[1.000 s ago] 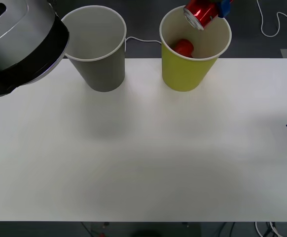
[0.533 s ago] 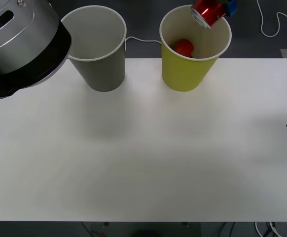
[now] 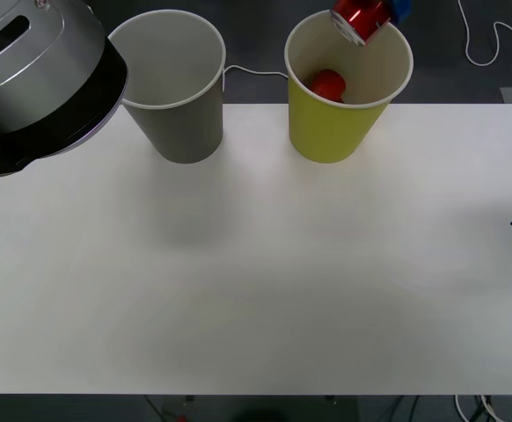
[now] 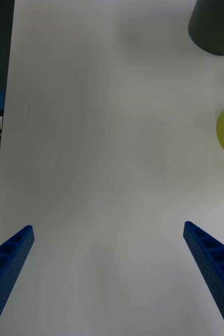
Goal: Put the can into the green bin and the plastic bottle into the gray bin
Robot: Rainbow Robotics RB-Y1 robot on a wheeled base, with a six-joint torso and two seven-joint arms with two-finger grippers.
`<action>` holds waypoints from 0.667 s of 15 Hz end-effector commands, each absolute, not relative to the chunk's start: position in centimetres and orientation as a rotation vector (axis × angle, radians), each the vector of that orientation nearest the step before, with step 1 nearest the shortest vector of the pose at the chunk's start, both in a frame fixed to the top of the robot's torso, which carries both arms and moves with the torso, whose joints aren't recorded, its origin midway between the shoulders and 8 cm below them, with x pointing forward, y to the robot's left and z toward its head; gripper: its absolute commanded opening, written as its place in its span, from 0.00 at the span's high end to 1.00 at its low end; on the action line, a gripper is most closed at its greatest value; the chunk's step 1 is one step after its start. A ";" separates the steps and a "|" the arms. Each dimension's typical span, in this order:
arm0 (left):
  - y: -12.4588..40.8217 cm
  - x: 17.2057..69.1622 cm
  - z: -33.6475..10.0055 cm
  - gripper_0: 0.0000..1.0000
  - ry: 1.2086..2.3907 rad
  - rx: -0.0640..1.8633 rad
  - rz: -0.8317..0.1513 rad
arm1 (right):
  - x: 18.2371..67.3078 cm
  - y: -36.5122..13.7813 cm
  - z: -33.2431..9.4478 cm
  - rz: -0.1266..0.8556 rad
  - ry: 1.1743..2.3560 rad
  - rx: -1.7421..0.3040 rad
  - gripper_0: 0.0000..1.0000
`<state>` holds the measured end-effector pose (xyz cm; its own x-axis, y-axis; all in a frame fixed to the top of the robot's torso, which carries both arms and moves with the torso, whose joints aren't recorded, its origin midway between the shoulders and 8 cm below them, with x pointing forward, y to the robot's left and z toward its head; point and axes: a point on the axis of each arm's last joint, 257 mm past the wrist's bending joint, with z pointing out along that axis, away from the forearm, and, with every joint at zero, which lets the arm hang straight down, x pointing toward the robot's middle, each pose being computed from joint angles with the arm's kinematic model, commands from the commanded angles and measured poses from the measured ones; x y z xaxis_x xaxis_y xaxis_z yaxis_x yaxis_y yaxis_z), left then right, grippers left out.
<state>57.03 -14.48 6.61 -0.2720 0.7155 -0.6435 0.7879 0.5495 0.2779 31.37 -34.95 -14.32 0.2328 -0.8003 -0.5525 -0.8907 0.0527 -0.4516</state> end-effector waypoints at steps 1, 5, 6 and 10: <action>-13.8 57.7 6.5 1.00 2.045 1.189 -0.127 | 31.4 -35.0 -14.3 0.151 1.573 -1.749 0.00; -13.5 57.9 6.5 0.53 2.049 1.184 -0.124 | 31.4 -35.0 -14.3 0.151 1.573 -1.749 0.00; -13.5 57.9 6.5 0.00 2.048 1.186 -0.124 | 31.4 -35.0 -14.3 0.151 1.573 -1.749 0.00; -13.5 57.8 6.4 0.00 2.051 1.193 -0.127 | 31.4 -35.0 -14.3 0.151 1.573 -1.749 0.00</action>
<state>57.92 -13.53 6.51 -0.2832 0.7087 -0.6462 0.7815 0.5611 0.2728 31.37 -34.95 -14.32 0.2328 -0.8003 -0.5525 -0.8907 0.0527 -0.4516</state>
